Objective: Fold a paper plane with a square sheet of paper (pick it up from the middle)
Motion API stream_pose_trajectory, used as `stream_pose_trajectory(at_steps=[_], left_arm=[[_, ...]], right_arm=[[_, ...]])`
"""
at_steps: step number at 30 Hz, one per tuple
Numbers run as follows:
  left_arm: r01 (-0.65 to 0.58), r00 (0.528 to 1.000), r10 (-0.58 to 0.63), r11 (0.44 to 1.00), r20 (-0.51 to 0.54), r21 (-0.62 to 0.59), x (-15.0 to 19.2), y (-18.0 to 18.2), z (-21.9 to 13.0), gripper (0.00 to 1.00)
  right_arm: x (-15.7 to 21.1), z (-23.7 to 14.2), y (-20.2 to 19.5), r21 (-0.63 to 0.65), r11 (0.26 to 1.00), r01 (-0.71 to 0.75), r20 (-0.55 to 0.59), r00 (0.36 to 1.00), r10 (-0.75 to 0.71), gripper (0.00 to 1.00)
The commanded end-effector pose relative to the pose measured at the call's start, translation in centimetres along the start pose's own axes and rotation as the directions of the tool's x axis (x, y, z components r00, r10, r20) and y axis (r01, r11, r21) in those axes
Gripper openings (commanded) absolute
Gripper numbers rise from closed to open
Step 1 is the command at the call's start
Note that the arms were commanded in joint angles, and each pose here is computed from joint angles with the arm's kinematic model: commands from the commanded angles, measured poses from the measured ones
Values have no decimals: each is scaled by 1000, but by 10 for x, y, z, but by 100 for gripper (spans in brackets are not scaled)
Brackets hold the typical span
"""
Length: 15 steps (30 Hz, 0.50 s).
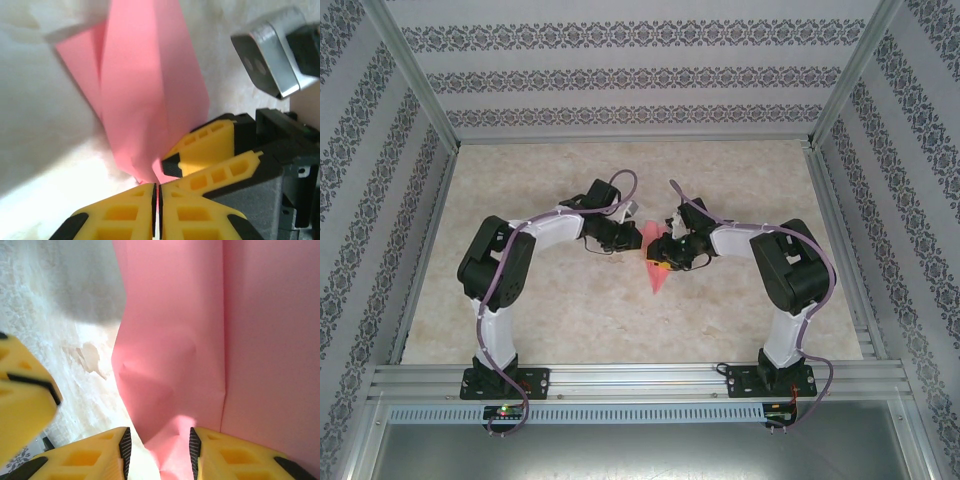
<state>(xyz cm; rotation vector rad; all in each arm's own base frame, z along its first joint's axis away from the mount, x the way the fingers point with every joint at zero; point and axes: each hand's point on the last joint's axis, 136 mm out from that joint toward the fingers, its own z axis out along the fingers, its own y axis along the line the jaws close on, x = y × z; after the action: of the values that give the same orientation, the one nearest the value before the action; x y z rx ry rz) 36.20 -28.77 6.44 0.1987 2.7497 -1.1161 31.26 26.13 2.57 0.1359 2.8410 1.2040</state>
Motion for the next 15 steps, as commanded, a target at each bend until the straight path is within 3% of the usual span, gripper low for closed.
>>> stream_pose_trajectory(at_steps=[1, 9, 15], left_arm=[[-8, 998, 7, 1000, 68, 12, -21, -8, -15, 16], [25, 999, -24, 998, -23, 58, -10, -5, 6, 22], [33, 998, -33, 999, -56, 8, 0, 2, 9, 30]], right_arm=[[10, 3, -12, 32, 999, -14, -18, 1000, 14, 39], [9, 2, -13, 34, 999, -17, -7, 1000, 18, 36], [8, -1, -13, 31, 999, -20, 4, 1000, 19, 34]])
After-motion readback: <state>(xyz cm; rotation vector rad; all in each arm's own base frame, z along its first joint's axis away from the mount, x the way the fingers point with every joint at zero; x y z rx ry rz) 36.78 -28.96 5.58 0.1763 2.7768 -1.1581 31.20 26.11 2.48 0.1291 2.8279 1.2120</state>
